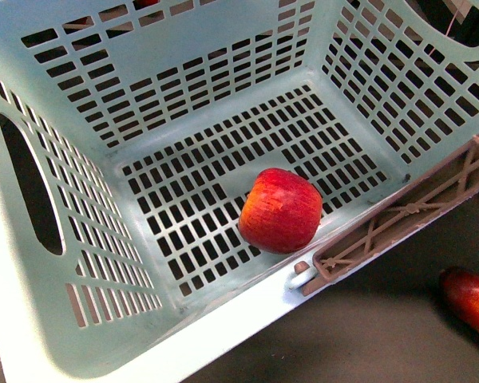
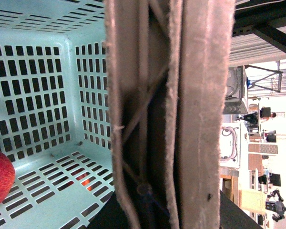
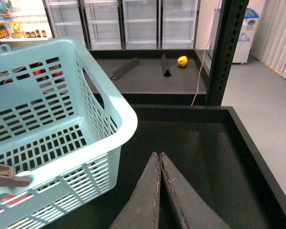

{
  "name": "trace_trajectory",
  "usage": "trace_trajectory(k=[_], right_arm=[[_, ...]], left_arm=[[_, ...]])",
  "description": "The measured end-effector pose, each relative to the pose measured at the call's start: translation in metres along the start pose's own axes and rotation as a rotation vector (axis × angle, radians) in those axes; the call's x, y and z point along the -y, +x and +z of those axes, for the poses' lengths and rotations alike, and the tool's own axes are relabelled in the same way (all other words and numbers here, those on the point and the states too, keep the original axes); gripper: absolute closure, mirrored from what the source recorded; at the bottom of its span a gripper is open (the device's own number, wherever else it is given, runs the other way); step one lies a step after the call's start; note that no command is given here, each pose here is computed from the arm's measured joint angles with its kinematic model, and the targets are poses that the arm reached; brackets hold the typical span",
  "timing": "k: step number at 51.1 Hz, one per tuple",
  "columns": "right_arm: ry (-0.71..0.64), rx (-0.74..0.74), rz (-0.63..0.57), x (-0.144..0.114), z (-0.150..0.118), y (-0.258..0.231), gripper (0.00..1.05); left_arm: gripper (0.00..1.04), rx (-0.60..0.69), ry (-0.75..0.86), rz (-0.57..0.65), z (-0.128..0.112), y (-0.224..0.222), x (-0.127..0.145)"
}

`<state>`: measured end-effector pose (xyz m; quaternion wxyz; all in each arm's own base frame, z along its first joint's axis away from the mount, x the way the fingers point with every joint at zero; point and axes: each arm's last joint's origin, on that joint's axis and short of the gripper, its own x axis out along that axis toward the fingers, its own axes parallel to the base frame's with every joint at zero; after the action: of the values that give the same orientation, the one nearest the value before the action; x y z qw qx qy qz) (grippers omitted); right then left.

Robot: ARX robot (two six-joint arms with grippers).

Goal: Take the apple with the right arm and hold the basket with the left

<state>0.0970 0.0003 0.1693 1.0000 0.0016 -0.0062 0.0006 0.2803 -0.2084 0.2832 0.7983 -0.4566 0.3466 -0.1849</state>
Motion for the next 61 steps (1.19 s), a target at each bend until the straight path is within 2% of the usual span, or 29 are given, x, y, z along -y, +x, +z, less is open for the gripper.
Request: trace_trajectory(k=[4,16,19,24,32,36,39,48,51,56,61], right_arm=[[-0.001,0.000,0.000,0.000,0.000,0.000,1.00],[-0.001,0.001,0.000,0.000,0.000,0.000,0.65],[-0.001,0.001,0.000,0.000,0.000,0.000,0.51],[0.000,0.001,0.000,0.000,0.000,0.000,0.37],[0.000,0.001,0.000,0.000,0.000,0.000,0.09],[0.000,0.001,0.000,0.000,0.000,0.000,0.09],[0.000,0.002,-0.001,0.000,0.000,0.000,0.09],[0.000,0.002,0.000,0.000,0.000,0.000,0.09],[0.000,0.002,0.000,0.000,0.000,0.000,0.09],[0.000,0.002,0.000,0.000,0.000,0.000,0.09],[0.000,0.002,0.000,0.000,0.000,0.000,0.09]], left_arm=[[0.88,0.000,-0.002,0.000,0.000,0.000,0.000],[0.88,0.003,0.002,0.001,0.000,0.000,0.000],[0.88,0.002,0.001,0.001,0.000,0.000,0.000],[0.88,0.002,0.002,0.001,0.000,0.000,0.000],[0.88,0.023,0.009,0.013,-0.001,0.000,0.000],[0.89,0.226,0.011,0.123,0.001,0.000,-0.002],[0.89,0.308,-0.005,0.160,0.010,-0.002,-0.006],[0.89,0.412,-0.065,0.204,0.044,-0.008,-0.022],[0.89,0.473,-0.138,0.214,0.062,-0.013,-0.034],[0.89,0.532,-0.214,0.233,0.079,-0.018,-0.050],[0.89,0.604,-0.334,0.266,0.101,-0.021,-0.080]])
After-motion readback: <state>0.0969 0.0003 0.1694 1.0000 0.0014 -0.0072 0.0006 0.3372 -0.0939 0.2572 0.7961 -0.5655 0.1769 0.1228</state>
